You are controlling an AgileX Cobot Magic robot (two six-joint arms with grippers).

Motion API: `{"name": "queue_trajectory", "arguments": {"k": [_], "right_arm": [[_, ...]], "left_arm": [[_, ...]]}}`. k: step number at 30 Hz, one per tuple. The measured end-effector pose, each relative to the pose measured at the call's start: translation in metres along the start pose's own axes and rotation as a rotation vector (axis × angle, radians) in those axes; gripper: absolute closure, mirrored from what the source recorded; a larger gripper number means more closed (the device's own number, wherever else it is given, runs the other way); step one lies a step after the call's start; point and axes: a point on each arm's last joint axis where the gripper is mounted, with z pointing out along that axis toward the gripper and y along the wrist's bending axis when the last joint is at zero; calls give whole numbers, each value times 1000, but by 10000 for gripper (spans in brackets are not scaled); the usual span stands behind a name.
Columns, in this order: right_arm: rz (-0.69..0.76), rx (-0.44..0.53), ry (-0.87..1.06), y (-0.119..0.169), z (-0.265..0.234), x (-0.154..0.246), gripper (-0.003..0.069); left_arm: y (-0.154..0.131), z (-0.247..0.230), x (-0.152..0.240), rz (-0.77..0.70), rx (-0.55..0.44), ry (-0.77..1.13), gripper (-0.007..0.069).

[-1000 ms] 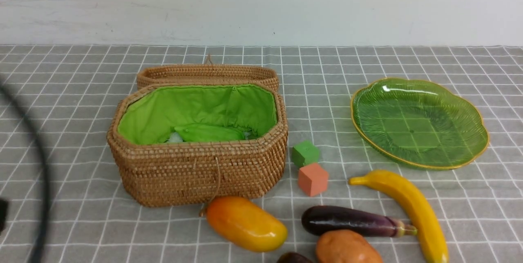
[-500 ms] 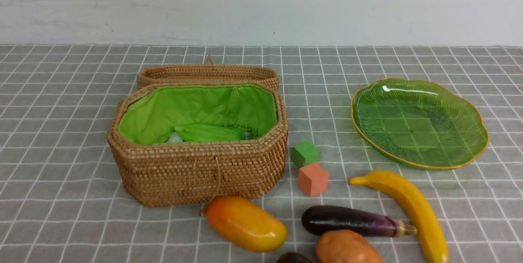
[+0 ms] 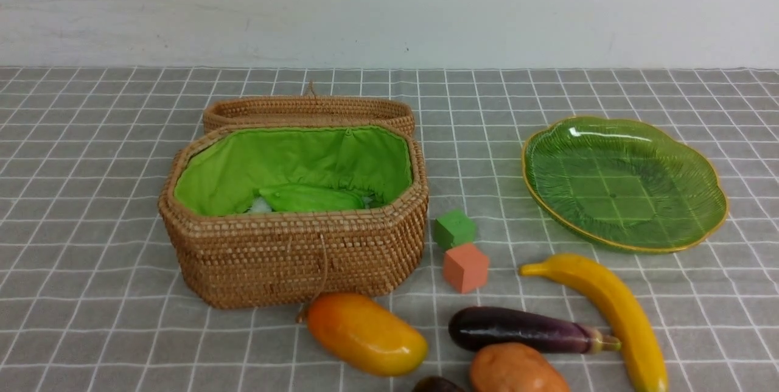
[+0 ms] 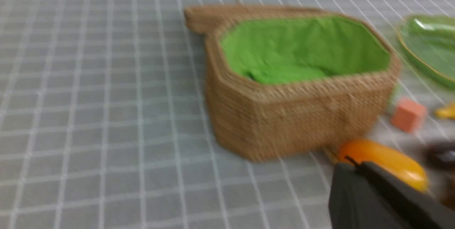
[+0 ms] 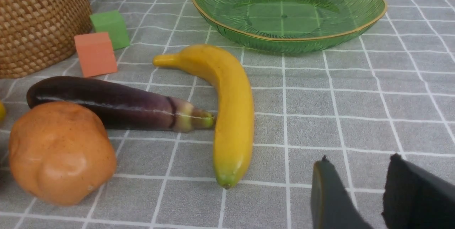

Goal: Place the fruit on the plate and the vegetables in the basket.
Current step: Use the right arm to grab a potato and put it into the left basket

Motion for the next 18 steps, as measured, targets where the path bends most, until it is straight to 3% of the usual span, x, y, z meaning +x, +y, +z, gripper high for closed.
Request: {"name": "queue_trajectory", "arguments": {"k": [7,8,14,18], "right_arm": [[0,0,0,0,0,0,419],[0,0,0,0,0,0,419],[0,0,0,0,0,0,419],[0,0,0,0,0,0,419]], "left_arm": [[12,20,60,1,-117,-180,638],[15,27,84,-1,-128,-159,638],[22,47,142,-14,-143,21,638],[22,48,147,-17,-144,52,638]]}}
